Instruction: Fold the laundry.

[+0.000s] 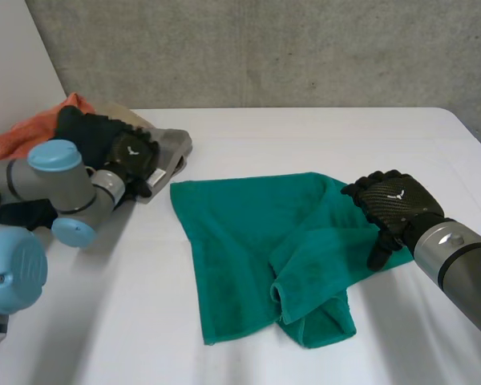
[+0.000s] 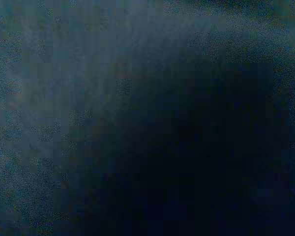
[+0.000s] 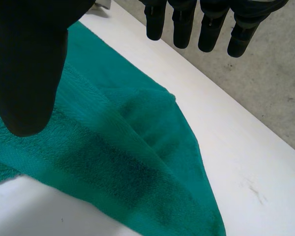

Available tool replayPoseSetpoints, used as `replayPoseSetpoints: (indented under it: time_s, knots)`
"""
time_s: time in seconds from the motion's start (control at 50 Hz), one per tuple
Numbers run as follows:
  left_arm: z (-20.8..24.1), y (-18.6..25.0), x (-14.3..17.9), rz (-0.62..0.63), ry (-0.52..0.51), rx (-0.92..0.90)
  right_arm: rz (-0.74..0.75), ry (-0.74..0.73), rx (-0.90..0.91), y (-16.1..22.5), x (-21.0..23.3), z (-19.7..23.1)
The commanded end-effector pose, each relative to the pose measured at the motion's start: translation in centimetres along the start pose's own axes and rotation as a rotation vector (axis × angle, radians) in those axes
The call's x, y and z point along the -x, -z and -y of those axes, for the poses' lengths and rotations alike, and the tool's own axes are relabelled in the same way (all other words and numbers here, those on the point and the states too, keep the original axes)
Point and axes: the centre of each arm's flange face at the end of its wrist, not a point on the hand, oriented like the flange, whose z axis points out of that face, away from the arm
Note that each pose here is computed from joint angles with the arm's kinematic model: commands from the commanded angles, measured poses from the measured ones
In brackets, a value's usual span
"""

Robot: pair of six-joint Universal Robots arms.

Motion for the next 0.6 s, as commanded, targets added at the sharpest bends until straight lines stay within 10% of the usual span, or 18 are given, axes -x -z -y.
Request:
replayPoseSetpoints:
  time_s: [0.02,0.6]
  knots:
    - [-2.5,-0.6,3.7,0.126,-0.046,0.084,-0.001,0.001,-0.005,-0.1,0.0,0.0]
    - [-4.2,0.8,11.4,0.404,-0.066,0.207,0.009,-0.002,0.009,-0.4,0.2,-0.4]
